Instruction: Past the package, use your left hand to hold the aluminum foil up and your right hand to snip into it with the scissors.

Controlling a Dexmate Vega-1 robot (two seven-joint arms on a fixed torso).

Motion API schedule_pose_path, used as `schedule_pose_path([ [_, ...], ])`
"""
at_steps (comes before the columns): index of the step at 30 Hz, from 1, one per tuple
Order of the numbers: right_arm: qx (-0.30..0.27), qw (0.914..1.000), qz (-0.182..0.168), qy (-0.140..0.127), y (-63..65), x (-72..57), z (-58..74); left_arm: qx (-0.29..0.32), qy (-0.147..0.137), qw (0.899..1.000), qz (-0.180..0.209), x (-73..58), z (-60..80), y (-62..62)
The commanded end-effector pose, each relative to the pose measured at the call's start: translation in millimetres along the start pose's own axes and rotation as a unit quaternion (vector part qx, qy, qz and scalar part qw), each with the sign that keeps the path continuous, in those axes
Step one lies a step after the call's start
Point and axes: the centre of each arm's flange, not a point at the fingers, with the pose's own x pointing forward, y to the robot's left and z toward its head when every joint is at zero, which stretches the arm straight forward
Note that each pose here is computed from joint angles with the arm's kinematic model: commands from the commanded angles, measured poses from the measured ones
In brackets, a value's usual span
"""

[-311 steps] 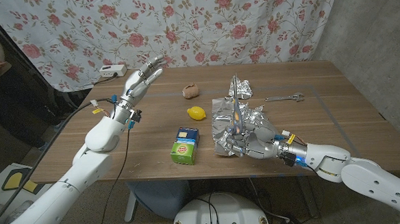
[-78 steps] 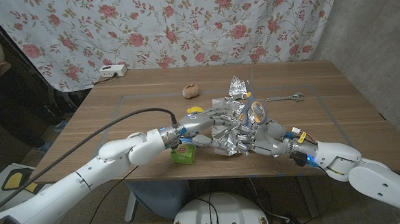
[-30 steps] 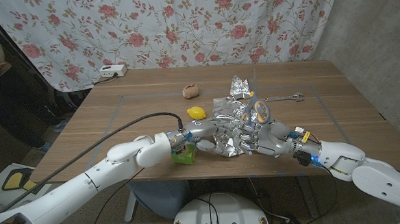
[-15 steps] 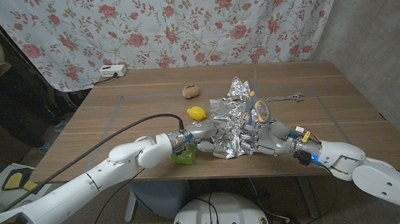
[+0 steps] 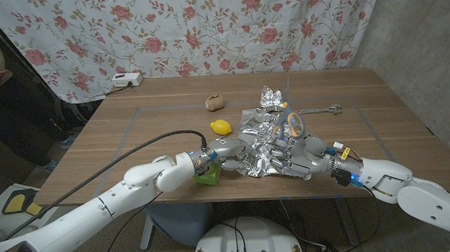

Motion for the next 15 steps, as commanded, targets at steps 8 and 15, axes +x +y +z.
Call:
schedule_pose_path([
  [8,0.002,0.9999,-0.009,-0.008,-4.1,-4.5,0.6,-0.005,-0.005,0.999,0.046,3.1,-6.4,-9.0],
  [15,0.003,0.9999,-0.012,-0.01,-7.0,-4.0,1.5,0.0,-0.004,0.996,0.088,1.2,-10.9,-7.0],
])
